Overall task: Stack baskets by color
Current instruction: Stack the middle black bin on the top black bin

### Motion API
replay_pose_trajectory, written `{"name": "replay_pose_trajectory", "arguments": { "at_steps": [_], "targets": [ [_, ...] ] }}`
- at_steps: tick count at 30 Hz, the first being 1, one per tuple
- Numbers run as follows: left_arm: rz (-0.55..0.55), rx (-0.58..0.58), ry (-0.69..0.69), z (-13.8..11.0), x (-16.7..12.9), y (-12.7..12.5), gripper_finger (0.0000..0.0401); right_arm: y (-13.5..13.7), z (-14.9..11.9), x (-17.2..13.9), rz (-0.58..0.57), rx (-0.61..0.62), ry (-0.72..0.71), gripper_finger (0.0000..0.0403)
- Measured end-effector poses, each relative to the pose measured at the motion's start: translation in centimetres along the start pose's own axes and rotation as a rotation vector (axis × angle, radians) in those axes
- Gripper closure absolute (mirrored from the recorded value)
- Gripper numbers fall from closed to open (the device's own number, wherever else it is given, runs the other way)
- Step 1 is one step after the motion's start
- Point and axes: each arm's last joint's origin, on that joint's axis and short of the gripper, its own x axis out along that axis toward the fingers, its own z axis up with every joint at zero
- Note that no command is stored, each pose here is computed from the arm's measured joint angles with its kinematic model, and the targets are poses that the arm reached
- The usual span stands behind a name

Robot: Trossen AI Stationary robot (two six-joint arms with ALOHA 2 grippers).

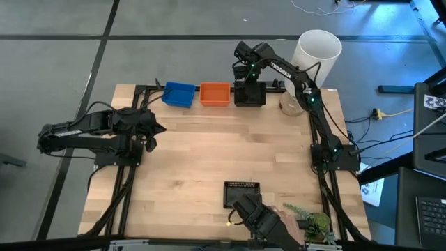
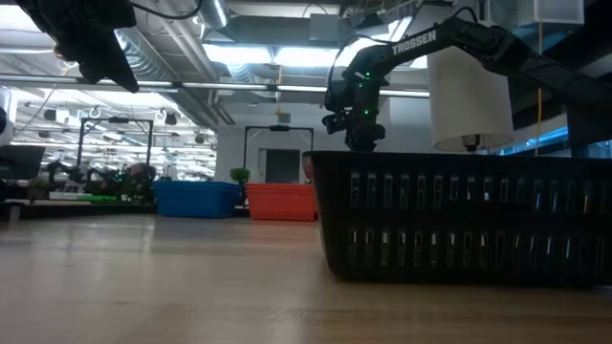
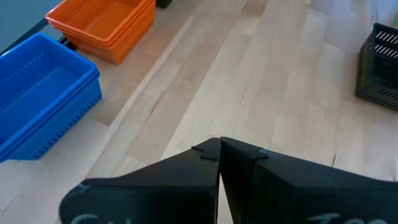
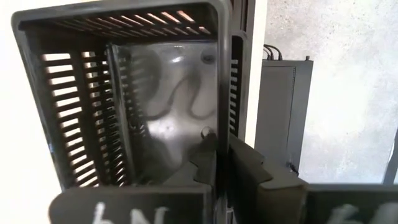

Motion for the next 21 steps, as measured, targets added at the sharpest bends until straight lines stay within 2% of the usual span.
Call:
{"name": "replay_pose_trajectory", "arguments": {
  "at_steps": [4, 14, 21],
  "targets": [
    [0.000, 0.000, 0.000, 0.00, 0.01, 0.00, 0.0401, 0.07, -0.07, 0.00, 0.007, 0.000, 0.007, 0.0362],
    [0.000, 0.000, 0.000, 0.00, 0.00, 0.00, 0.0401, 0.06, -0.07, 0.00, 0.007, -0.027, 0.007, 0.0274],
    [0.000, 0.000, 0.000, 0.00, 0.01, 0.00, 0.0401, -0.27, 0.05, -0.01, -0.071, 0.003, 0.036, 0.0258]
  ]
}}
